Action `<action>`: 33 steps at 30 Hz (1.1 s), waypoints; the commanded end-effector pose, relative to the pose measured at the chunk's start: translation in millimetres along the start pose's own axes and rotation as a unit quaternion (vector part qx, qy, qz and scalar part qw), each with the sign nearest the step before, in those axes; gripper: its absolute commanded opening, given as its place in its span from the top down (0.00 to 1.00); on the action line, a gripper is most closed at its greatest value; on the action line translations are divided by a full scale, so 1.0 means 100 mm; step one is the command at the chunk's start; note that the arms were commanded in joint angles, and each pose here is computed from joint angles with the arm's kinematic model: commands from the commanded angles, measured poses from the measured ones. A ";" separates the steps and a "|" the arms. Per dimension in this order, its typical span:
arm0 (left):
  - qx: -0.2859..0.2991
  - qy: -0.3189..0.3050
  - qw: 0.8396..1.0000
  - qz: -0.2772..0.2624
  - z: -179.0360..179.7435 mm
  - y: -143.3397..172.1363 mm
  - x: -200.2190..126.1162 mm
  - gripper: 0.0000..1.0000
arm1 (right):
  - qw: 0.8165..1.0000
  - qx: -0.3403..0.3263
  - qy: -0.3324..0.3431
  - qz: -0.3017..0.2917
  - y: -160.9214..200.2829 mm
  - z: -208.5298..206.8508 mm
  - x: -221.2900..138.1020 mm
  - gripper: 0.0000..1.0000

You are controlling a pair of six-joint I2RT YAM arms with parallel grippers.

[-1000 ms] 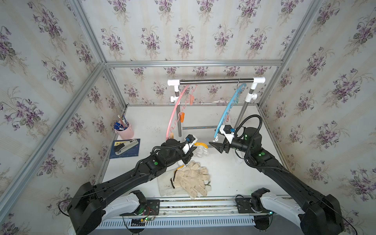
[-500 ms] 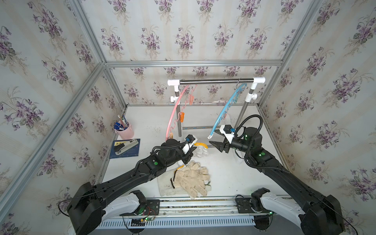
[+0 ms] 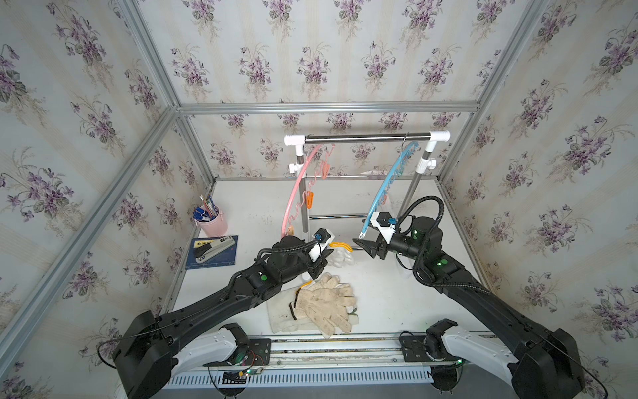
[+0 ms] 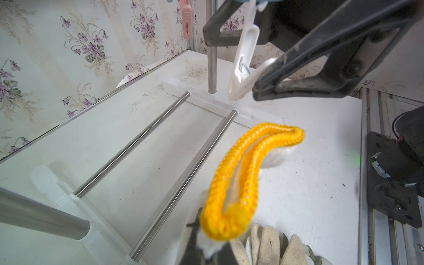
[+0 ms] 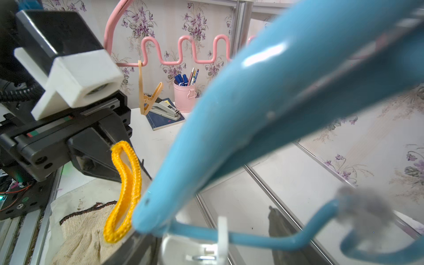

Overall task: Clip the gloves onto a hanger to dry
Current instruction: Open the clamp at the hanger.

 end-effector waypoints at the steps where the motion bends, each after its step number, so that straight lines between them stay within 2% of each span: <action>1: 0.006 -0.005 1.000 -0.007 0.02 -0.04 -0.01 0.97 | 1.000 -0.010 0.000 -0.014 -0.07 0.00 0.00 0.34; 9: 0.006 -0.005 1.000 -0.004 0.02 -0.03 -0.03 0.97 | 1.000 -0.007 -0.006 -0.014 -0.08 0.01 0.01 0.43; 13: 0.006 -0.007 1.000 -0.003 0.02 -0.03 -0.04 0.97 | 1.000 -0.007 -0.008 -0.015 -0.10 0.03 0.00 0.52; 20: 0.006 -0.008 1.000 -0.007 0.03 -0.06 0.01 0.96 | 1.000 -0.004 -0.008 -0.014 -0.13 0.02 0.00 0.56; 24: 0.009 -0.005 1.000 -0.006 0.04 -0.10 0.06 0.97 | 1.000 -0.005 -0.012 -0.014 -0.16 0.03 0.00 0.65; 33: 0.014 -0.002 1.000 -0.007 0.04 -0.13 0.10 0.97 | 1.000 -0.005 -0.018 -0.013 -0.16 0.05 -0.01 0.74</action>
Point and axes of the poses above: each gripper's point midway between its finger pads, its own x axis out along the fingers, its own z axis along the line the jaws close on, y = z × x, the point moved 1 cm from there along -x, back along the fingers, and after that the axes turned 2 degrees about x, right-handed, at the moved point
